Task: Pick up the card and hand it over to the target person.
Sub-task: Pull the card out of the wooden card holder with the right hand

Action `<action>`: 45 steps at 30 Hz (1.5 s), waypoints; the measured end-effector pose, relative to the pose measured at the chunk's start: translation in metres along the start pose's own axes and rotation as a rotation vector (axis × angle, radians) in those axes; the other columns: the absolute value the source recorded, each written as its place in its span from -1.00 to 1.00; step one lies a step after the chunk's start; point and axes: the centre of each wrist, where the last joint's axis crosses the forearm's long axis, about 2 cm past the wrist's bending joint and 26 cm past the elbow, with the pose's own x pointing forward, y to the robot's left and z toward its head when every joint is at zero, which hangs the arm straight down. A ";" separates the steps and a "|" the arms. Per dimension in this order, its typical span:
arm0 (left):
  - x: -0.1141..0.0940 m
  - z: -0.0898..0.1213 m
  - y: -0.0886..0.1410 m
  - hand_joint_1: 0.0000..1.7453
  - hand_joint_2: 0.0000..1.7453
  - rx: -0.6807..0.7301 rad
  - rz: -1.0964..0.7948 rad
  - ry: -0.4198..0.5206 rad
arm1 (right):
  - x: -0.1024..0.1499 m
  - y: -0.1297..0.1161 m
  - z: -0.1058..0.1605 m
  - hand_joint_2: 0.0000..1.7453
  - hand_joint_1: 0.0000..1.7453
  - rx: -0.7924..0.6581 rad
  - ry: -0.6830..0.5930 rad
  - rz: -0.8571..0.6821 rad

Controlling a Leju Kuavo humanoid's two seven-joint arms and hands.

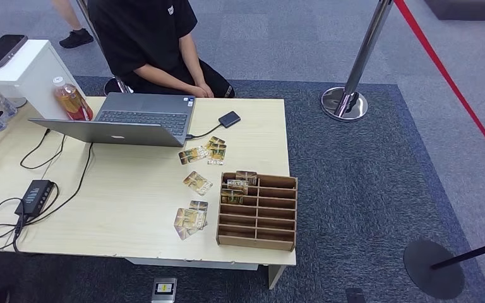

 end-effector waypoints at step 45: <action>0.007 -0.003 0.000 -1.00 -1.00 -0.034 -0.055 -0.051 | 0.256 0.052 0.169 1.00 -1.00 0.266 -1.402 0.055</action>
